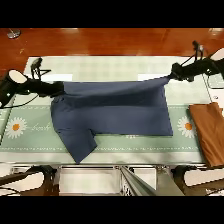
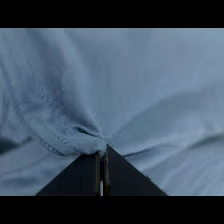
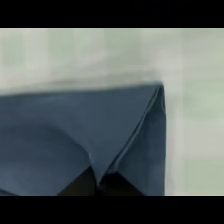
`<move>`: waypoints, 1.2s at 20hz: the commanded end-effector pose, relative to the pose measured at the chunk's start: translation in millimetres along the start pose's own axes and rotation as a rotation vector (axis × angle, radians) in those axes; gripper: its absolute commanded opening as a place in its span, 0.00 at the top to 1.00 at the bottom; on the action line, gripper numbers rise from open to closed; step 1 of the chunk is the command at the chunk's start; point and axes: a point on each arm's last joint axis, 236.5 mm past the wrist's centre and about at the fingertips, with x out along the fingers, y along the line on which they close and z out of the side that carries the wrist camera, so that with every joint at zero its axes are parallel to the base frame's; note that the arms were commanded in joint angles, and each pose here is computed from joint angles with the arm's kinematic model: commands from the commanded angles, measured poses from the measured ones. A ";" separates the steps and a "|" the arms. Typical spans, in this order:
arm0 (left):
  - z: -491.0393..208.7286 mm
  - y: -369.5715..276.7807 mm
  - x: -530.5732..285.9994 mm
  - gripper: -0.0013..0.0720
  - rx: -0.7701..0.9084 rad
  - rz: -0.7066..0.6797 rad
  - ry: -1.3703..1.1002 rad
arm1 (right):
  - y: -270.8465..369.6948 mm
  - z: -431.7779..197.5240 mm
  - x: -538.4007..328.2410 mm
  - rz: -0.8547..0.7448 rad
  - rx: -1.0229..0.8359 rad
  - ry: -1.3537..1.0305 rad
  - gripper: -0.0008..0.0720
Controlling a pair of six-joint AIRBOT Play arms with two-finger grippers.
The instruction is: Fold the shirts.
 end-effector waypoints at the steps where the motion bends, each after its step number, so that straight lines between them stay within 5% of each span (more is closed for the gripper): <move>1: -26.1 8.6 18.7 0.75 -0.035 0.000 0.101 | -8.5 -39.7 30.9 -0.012 0.022 0.116 0.70; 2: -25.2 8.4 15.8 0.25 -0.044 -0.003 0.109 | -6.1 -45.0 31.3 -0.006 0.023 0.140 0.18; 3: -23.0 9.1 8.0 0.03 -0.055 -0.006 0.123 | -6.0 -47.1 24.7 -0.006 0.013 0.158 0.13; 9: -65.4 59.4 -67.3 0.03 -0.183 0.053 0.245 | -75.6 -65.5 -80.6 -0.151 0.133 0.066 0.13; 16: -185.9 55.0 -38.5 0.03 -0.520 -0.069 0.171 | -20.3 -185.4 -44.1 0.148 0.322 -0.129 0.13; 24: -215.9 12.6 -9.1 0.03 -0.501 -0.204 0.152 | -19.6 -208.0 -39.2 0.152 0.341 -0.107 0.13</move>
